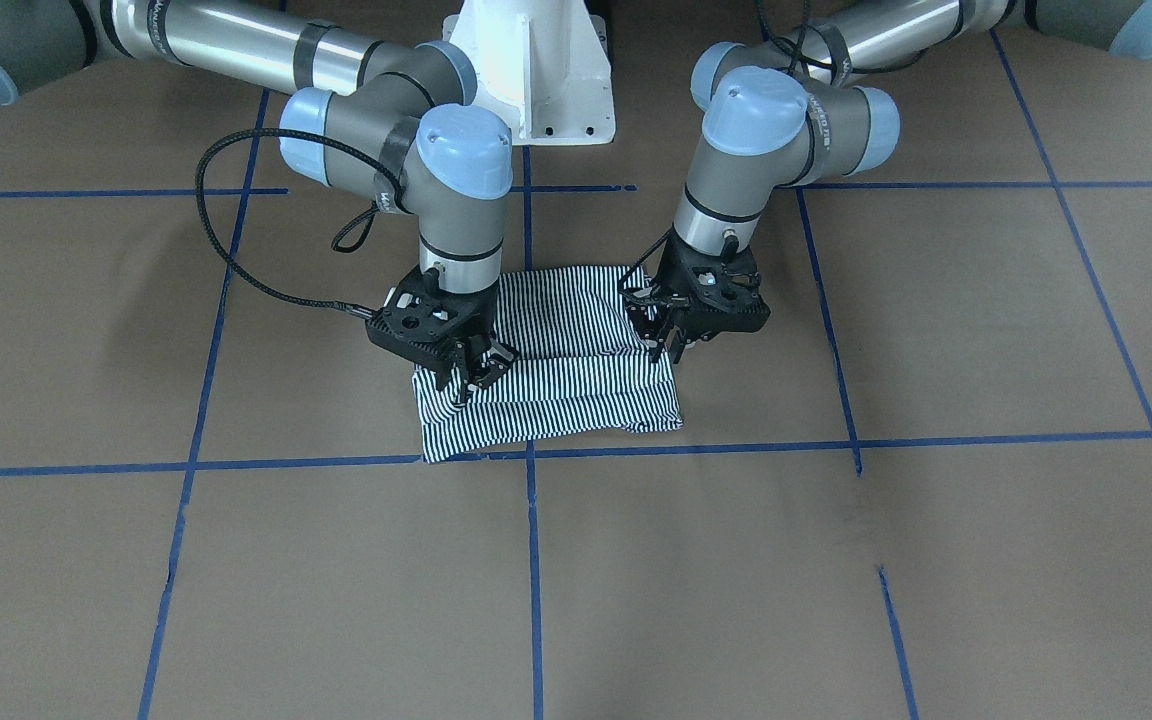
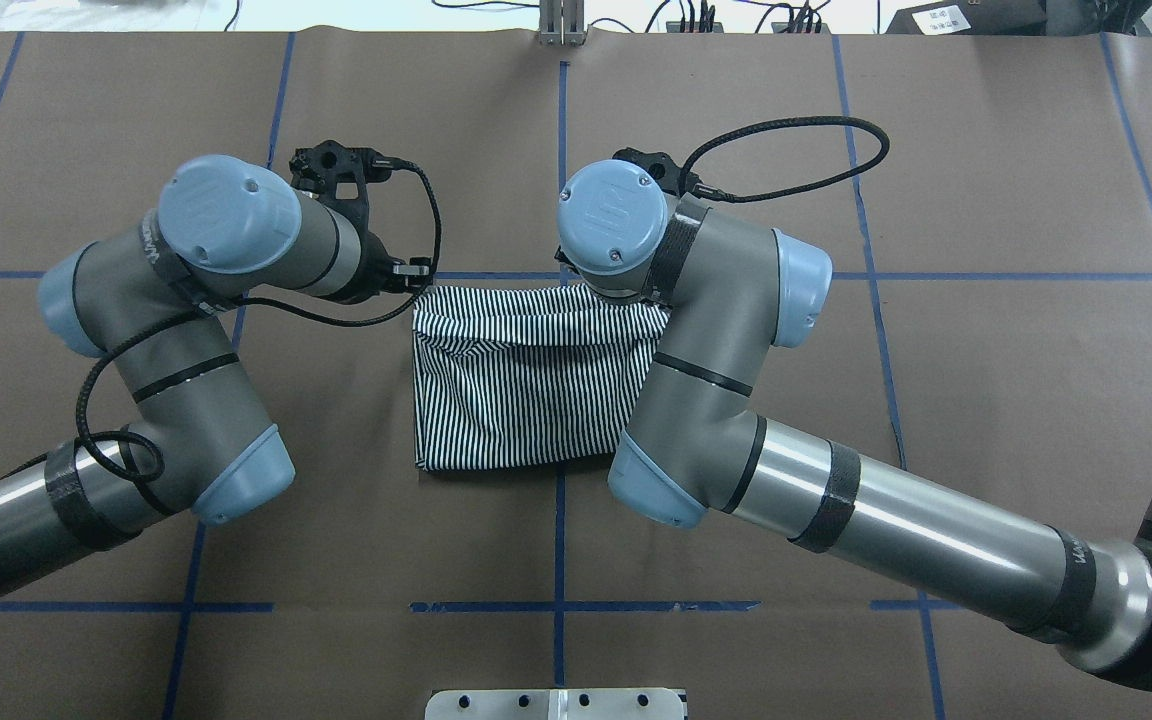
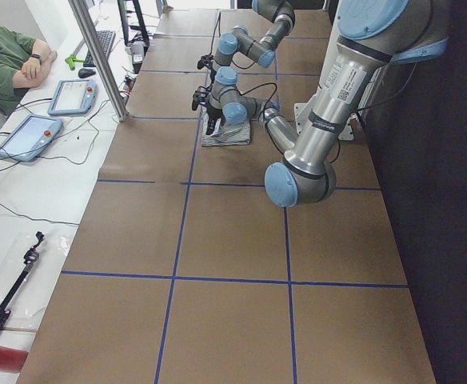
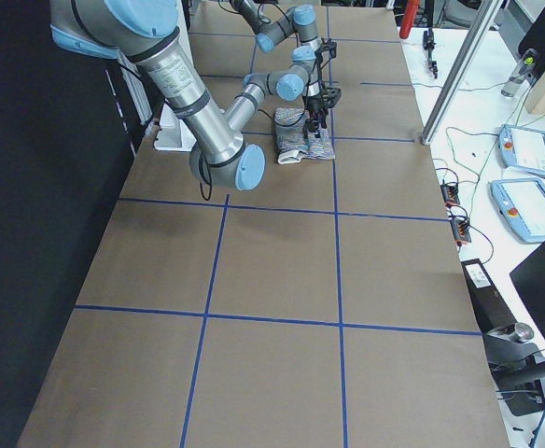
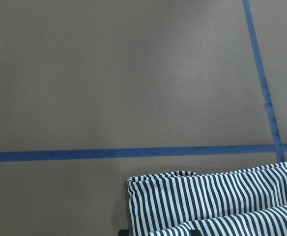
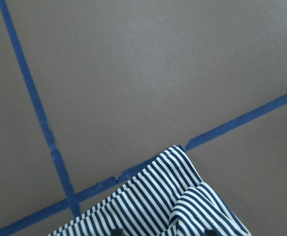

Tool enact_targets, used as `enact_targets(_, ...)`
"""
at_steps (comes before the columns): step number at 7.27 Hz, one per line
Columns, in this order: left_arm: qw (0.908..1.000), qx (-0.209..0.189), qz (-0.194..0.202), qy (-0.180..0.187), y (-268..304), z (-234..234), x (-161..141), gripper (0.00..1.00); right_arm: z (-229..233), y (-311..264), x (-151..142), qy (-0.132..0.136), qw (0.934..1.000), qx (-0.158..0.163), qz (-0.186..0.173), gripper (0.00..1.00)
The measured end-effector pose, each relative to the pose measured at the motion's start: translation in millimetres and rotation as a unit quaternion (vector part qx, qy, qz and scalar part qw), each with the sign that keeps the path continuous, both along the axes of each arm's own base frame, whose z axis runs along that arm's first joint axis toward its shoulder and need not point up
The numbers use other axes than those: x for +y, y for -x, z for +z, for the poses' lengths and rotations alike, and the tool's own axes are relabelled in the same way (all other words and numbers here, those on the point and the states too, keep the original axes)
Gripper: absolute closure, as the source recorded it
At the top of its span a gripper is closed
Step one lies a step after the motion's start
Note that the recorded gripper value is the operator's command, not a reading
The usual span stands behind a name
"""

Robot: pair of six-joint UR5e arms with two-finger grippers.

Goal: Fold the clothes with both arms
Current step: 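Raise both grippers away from the folded shirt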

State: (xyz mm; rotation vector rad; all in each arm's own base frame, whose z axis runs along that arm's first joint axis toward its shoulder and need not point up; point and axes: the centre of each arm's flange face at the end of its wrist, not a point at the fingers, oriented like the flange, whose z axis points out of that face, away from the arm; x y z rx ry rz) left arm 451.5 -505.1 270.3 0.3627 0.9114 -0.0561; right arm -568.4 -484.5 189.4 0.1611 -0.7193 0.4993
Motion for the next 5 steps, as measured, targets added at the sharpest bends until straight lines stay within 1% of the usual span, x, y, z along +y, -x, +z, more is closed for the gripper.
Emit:
enact_targets(1, 1.0, -0.003, 0.0, -0.006, 5.2, 1.1, -4.2, 0.0, -1.6, 15.9, 28.0, -0.024, 0.9994, 0.007, -0.026, 0.0)
enact_targets(2, 1.0, -0.003, 0.0, -0.009, 7.2, 1.3, -5.8, 0.0, 2.8, 35.6, 57.3, -0.06, 0.996, 0.027, -0.059, 0.0)
enact_targets(3, 1.0, -0.004, 0.0, -0.009, 7.9, 1.6, -6.2, 0.0, 11.3, 51.3, 78.9, -0.092, 0.99, 0.051, -0.094, 0.0)
enact_targets(4, 1.0, -0.003, 0.0, -0.009, 8.4, 1.5, -6.1, 0.0, 19.7, 61.3, 88.2, -0.109, 0.985, 0.07, -0.114, 0.0)
enact_targets(5, 1.0, -0.003, -0.001, -0.009, 8.7, 1.3, -6.1, 0.0, 27.3, 67.1, 87.7, -0.119, 0.9814, 0.086, -0.124, 0.0)
